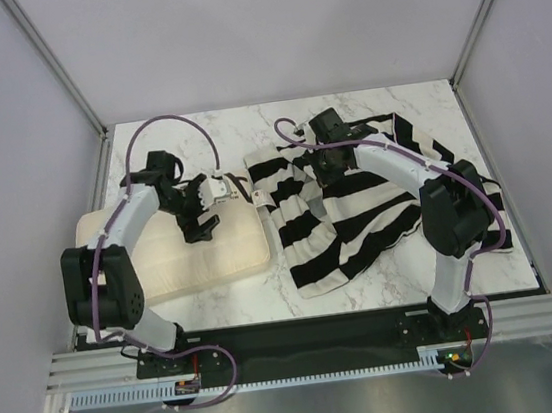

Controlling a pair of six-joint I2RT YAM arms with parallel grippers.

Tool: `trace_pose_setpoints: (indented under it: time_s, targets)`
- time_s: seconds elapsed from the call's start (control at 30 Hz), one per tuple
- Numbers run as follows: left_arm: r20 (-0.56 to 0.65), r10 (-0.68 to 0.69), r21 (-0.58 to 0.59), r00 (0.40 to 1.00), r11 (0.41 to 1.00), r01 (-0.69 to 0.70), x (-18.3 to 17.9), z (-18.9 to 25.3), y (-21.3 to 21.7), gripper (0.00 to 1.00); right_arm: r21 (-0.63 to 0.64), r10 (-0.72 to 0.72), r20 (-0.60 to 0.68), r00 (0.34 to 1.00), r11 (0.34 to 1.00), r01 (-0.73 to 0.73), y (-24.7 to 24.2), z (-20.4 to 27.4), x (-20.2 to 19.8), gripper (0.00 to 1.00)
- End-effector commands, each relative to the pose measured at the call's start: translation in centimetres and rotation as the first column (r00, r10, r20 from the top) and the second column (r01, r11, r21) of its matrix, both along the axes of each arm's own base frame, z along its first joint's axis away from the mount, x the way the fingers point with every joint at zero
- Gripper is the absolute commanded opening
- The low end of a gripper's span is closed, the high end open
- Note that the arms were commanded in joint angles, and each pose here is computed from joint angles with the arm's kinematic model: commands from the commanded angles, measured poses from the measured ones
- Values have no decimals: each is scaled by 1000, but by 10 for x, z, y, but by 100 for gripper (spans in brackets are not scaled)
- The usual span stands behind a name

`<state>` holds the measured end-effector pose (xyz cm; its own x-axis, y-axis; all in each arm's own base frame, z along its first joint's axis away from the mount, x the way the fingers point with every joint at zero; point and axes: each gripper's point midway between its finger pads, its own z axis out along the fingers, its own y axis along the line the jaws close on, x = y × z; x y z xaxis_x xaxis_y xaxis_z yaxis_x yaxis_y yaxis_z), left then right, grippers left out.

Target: Put the pillow into the pillowcase

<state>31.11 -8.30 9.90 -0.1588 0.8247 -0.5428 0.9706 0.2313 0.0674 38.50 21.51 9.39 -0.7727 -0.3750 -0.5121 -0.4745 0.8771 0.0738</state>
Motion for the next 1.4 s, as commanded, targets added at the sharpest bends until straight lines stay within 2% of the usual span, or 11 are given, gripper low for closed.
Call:
trace_pose_setpoints:
  time_s: [0.0,0.13,0.2,0.23,0.4,0.87,1.07,1.2,1.23,1.27,1.37]
  targets:
    - [75,-120,100,990,989,113,20,-48,-5,100,47,-3,-5,1000,999,3,4,10,1,0]
    - [-26,-157,231,987,960,159,15,-110,13,100,58,-1,-11,1000,998,2,3,9,2,0]
    - [-65,-179,218,982,957,189,11,-119,15,90,66,-3,-15,1000,998,4,2,10,2,0]
    - [-60,-178,211,982,960,186,13,-116,13,64,72,0,-19,1000,997,1,3,11,1,0]
    - [-49,-249,242,967,937,253,6,-106,15,3,92,7,-30,1000,996,-4,3,11,-1,0]
    - [288,-190,-181,939,952,248,-2,81,-54,2,249,6,-46,999,968,5,11,36,1,0]
    - [266,-227,-235,937,927,291,-14,103,-86,2,285,3,-46,999,958,11,10,41,5,0]
    - [193,-199,-198,961,951,236,-7,85,-86,11,279,0,-53,999,960,15,6,37,3,0]
    - [169,-177,-198,969,958,210,-3,83,-86,47,277,1,-55,998,961,14,6,36,2,0]
    - [130,-110,-219,985,966,136,1,87,-87,98,277,-1,-53,999,961,16,5,37,2,0]
    - [31,59,-191,998,980,-52,4,77,-91,100,269,-8,-53,999,963,22,2,36,1,0]
